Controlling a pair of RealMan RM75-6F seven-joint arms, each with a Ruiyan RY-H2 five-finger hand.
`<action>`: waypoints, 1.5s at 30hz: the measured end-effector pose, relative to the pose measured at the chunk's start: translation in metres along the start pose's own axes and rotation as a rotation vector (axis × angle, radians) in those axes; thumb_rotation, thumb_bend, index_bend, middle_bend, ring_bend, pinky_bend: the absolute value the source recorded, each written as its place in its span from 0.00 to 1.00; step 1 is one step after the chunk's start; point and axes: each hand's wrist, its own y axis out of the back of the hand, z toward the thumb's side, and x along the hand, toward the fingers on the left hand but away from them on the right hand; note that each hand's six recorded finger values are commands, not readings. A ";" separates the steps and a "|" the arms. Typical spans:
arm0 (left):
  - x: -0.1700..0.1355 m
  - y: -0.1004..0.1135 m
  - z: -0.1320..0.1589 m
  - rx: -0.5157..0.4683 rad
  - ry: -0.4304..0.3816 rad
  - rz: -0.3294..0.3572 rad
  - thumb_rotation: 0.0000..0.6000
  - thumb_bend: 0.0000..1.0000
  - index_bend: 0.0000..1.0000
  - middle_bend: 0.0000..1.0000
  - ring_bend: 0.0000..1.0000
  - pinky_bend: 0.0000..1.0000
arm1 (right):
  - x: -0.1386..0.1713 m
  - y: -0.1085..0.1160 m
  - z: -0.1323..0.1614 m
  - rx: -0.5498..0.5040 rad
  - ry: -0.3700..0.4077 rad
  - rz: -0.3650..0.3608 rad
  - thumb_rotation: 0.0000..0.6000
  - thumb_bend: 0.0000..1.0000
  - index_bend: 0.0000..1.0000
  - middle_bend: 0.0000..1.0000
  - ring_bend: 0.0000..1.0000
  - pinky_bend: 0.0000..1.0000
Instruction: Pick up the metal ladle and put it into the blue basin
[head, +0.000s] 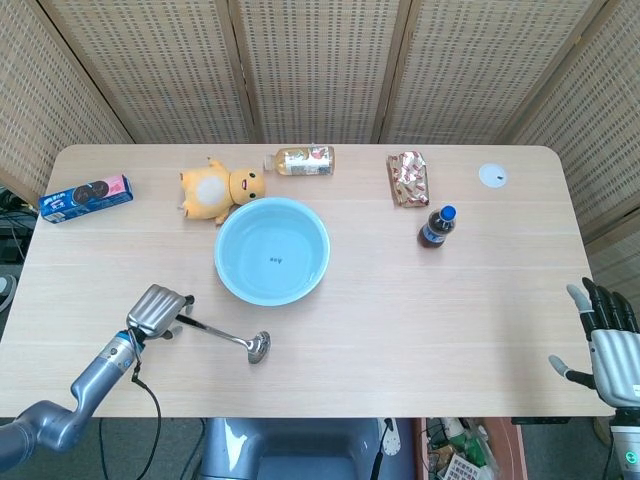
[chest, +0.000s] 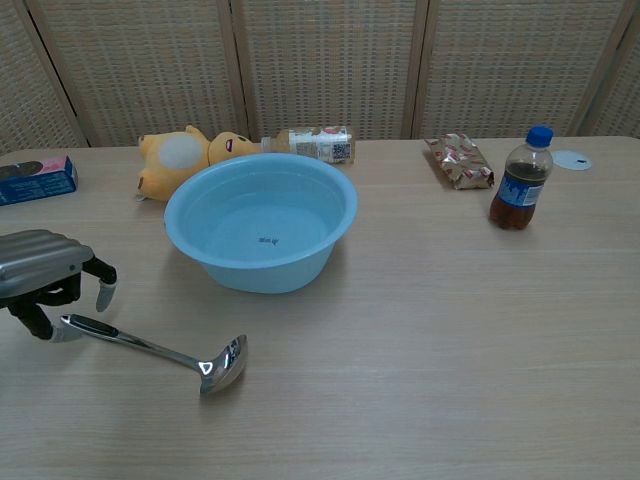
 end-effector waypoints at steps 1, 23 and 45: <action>0.001 0.000 0.001 0.007 -0.001 -0.001 1.00 0.30 0.50 1.00 1.00 1.00 | 0.000 0.000 0.000 -0.001 -0.001 0.000 1.00 0.00 0.00 0.00 0.00 0.00; 0.017 -0.010 0.017 0.061 -0.008 -0.045 1.00 0.31 0.52 1.00 1.00 1.00 | -0.001 -0.001 -0.002 -0.003 -0.004 0.005 1.00 0.00 0.00 0.00 0.00 0.00; 0.011 -0.003 0.015 0.071 -0.004 -0.039 1.00 0.44 0.74 1.00 1.00 1.00 | 0.000 -0.001 -0.001 -0.005 -0.003 0.008 1.00 0.00 0.00 0.00 0.00 0.00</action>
